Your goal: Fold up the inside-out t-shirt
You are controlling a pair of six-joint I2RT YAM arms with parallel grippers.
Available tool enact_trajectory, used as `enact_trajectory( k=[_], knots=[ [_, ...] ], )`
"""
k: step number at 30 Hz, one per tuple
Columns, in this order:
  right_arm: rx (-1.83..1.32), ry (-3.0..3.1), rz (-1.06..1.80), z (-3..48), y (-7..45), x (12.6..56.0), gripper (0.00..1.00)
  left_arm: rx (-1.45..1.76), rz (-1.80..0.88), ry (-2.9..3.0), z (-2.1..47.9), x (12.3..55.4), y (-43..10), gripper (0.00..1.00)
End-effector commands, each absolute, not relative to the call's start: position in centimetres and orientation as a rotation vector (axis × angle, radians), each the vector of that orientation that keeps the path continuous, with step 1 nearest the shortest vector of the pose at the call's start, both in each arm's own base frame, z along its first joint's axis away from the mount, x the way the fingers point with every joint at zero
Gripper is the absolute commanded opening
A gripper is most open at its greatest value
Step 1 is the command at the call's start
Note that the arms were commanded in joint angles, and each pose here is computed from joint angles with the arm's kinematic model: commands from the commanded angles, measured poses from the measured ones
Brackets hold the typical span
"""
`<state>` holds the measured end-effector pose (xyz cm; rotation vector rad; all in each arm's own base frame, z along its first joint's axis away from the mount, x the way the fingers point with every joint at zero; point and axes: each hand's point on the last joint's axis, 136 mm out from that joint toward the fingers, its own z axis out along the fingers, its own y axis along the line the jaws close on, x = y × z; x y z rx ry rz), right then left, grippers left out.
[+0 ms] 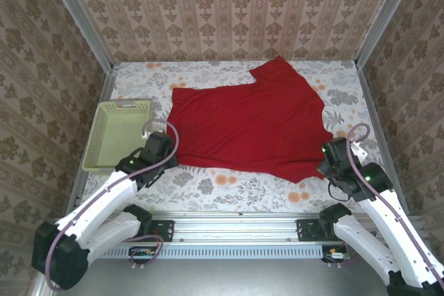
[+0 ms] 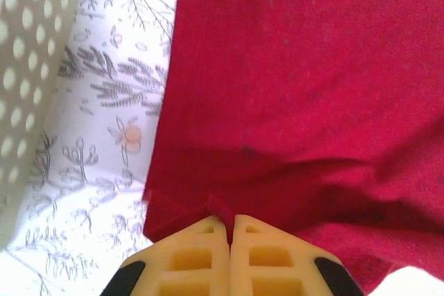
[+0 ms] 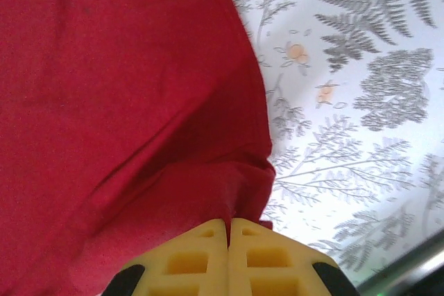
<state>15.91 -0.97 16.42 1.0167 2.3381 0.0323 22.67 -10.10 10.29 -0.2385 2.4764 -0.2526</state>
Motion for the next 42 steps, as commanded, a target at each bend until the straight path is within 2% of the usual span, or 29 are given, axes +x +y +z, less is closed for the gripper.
enact_trajectory(
  k=[1, 6, 14, 19, 27, 36, 39, 42],
  knots=[
    [1.048, 2.326, -0.092, 17.5, -3.1, 13.4, 0.00, -0.378, -0.150, 2.496, 8.8, 19.9, -7.9, 0.00],
    [0.952, 2.302, -0.079, 19.5, -2.6, 15.4, 0.00, -0.400, -0.153, 2.444, 9.1, 18.8, -7.5, 0.00],
    [0.722, 2.292, -0.099, 23.3, 0.4, 25.0, 0.00, -0.442, -0.142, 2.381, 10.7, 23.0, -7.5, 0.00],
    [0.681, 2.315, -0.135, 22.9, 1.3, 31.1, 0.00, -0.451, -0.141, 2.391, 10.5, 26.4, -8.0, 0.00],
    [0.659, 2.355, -0.200, 20.7, 1.3, 38.0, 0.00, -0.398, -0.121, 2.455, 9.4, 30.3, -9.6, 0.01],
    [0.637, 2.402, -0.262, 18.4, 1.6, 43.9, 0.00, -0.431, -0.025, 2.510, 7.2, 32.8, -8.3, 0.09],
    [0.639, 2.418, -0.290, 17.3, 1.2, 45.2, 0.00, -0.401, -0.036, 2.527, 6.5, 33.6, -8.7, 0.17],
    [0.638, 2.426, -0.285, 16.6, 1.0, 46.4, 0.02, -0.365, -0.013, 2.547, 6.5, 34.4, -8.6, 0.29]
  ],
)
